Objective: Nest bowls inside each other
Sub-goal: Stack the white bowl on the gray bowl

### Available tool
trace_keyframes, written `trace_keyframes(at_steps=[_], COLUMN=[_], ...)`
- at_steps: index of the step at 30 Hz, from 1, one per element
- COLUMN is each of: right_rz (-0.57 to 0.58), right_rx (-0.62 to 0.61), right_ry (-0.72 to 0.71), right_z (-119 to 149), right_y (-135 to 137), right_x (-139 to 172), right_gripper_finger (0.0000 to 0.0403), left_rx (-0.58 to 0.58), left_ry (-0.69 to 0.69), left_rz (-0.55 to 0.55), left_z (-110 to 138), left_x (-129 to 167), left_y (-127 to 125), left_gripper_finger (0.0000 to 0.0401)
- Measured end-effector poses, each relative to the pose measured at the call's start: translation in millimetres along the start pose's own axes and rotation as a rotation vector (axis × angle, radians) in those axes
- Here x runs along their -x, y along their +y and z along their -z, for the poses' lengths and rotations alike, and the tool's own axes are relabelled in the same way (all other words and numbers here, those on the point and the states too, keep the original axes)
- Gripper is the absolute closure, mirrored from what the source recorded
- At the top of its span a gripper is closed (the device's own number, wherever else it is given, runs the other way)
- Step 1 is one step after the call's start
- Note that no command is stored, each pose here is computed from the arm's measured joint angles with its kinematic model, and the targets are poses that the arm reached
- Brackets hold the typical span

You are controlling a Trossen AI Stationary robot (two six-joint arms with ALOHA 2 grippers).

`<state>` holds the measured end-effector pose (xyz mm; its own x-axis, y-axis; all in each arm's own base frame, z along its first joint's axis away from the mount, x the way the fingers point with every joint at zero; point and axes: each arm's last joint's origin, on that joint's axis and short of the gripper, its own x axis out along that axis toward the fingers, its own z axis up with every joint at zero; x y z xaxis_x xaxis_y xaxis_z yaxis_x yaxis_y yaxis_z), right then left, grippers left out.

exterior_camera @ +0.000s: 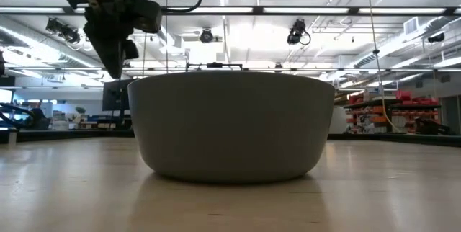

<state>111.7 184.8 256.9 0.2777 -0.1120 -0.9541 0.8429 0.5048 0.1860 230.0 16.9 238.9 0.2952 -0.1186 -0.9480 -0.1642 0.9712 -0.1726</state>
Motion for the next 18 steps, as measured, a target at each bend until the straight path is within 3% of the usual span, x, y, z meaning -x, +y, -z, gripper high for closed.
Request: trace_keyframes(at_steps=[7,18], right_rz=[-0.066,0.053], right_rx=[-0.069,-0.109], right_ry=[0.1,0.193], right_z=[16.3,19.9], right_y=[-2.8,-15.1], right_x=[-27.8,-45.3], right_gripper_finger=[0.0332,0.0323], left_rx=[0.018,0.021], left_ry=[-0.002,-0.021], left_rz=[0.0,0.002], left_z=[0.0,-1.9], left_x=[-0.8,-1.0], left_y=[0.1,-0.1], left_gripper_finger=[0.0377,0.0381])
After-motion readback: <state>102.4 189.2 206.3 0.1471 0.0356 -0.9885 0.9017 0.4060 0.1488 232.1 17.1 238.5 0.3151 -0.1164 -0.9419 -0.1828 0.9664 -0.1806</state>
